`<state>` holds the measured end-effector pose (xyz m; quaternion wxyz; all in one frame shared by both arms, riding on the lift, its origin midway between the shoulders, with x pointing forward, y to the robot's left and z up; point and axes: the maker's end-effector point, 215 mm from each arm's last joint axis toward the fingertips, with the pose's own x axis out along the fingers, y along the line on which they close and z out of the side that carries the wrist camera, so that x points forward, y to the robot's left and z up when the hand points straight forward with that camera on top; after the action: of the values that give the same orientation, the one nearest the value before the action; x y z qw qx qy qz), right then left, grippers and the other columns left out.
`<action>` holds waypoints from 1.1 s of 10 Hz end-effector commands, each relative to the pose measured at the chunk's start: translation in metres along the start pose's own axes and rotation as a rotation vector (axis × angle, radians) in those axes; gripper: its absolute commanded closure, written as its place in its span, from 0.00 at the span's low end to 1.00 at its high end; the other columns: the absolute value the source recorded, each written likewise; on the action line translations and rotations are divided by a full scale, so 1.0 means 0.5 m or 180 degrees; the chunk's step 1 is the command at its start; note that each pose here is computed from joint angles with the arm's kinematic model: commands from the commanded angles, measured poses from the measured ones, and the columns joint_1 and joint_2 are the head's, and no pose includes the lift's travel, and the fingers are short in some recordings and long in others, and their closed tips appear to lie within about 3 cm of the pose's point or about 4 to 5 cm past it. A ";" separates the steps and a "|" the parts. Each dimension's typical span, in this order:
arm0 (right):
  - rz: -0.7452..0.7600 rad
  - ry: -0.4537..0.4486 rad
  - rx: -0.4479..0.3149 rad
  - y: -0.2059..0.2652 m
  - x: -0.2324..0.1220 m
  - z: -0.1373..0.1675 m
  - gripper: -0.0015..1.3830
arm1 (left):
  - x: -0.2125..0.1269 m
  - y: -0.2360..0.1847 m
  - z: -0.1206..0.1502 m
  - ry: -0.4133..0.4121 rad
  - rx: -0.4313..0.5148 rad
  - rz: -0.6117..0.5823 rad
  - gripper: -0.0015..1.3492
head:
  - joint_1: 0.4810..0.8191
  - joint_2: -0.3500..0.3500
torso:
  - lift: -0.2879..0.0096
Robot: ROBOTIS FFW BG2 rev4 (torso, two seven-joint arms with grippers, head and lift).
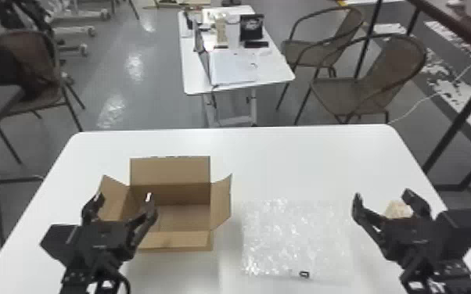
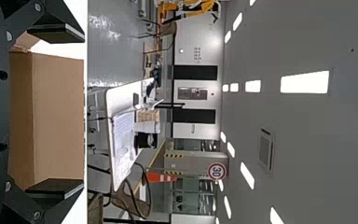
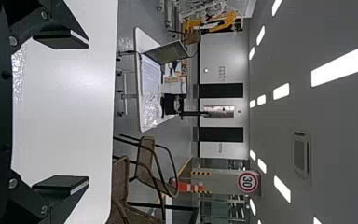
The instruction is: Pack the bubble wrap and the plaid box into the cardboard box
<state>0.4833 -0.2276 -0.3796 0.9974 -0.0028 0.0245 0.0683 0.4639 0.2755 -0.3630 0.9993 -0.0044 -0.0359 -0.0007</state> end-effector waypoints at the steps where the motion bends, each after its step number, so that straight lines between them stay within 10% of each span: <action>1: 0.0000 0.0005 -0.0002 0.000 0.000 0.000 0.18 | 0.000 0.000 -0.001 0.0003 -0.0012 0.0005 0.15 | 0.63 0.58 | 0.91; 11: 0.0007 -0.0080 -0.0028 -0.001 0.000 0.011 0.18 | 0.001 0.002 -0.008 0.0040 -0.0025 0.0012 0.15 | 0.63 0.58 | 0.91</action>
<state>0.4833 -0.2281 -0.3741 0.9975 -0.0064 0.0119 0.0690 0.4646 0.2766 -0.3657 0.9995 -0.0066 -0.0311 0.0004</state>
